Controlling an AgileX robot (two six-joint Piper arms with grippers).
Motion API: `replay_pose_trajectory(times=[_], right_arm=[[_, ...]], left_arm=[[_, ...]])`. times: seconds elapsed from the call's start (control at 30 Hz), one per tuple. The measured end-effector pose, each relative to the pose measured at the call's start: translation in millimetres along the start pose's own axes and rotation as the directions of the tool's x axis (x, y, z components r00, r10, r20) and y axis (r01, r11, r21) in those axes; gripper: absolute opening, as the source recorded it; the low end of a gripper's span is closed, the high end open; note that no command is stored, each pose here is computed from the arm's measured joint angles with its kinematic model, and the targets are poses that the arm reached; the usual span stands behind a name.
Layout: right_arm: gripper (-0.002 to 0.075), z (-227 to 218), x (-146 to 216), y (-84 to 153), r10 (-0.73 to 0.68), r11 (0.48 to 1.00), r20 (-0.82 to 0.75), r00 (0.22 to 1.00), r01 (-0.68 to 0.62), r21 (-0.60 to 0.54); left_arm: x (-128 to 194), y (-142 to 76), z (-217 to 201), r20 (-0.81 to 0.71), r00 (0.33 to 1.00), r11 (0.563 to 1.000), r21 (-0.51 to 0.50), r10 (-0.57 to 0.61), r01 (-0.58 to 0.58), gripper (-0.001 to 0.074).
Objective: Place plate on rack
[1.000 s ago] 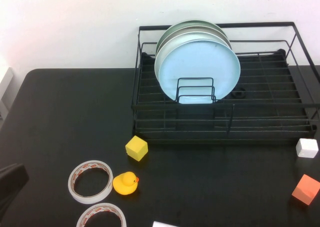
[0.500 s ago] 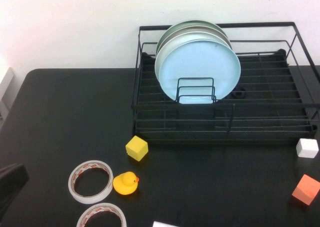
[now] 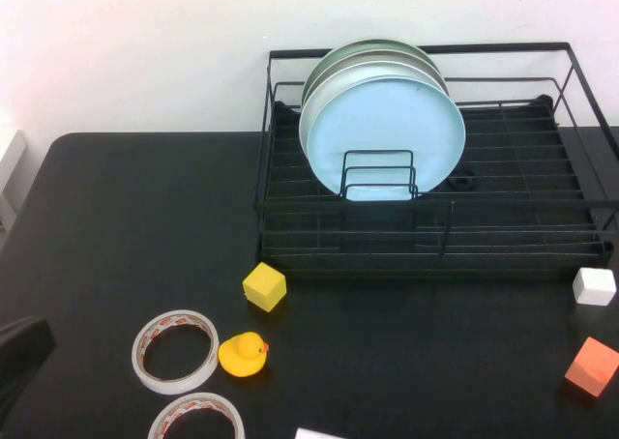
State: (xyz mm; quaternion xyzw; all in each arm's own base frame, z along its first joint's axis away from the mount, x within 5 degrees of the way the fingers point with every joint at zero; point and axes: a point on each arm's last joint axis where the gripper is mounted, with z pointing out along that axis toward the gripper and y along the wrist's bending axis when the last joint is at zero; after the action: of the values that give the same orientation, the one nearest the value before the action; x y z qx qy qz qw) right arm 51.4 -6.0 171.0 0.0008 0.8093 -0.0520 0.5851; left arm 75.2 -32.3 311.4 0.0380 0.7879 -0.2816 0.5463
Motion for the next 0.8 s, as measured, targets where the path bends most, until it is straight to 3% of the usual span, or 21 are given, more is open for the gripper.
replay_pose_trajectory(times=[0.6,0.8], right_arm=[[0.0012,-0.2,0.0,-0.1,0.0,1.0,-0.004,1.0,0.0,0.0],[0.0012,-0.2,0.2,-0.1,0.0,1.0,-0.007,1.0,0.0,0.0]], left_arm=[[0.0,0.2,0.0,0.0,1.0,1.0,-0.002,0.002,-0.002,-0.0001],[4.9,-7.4,0.2,-0.064,0.981,0.98,0.061,-0.184,0.188,-0.0001]])
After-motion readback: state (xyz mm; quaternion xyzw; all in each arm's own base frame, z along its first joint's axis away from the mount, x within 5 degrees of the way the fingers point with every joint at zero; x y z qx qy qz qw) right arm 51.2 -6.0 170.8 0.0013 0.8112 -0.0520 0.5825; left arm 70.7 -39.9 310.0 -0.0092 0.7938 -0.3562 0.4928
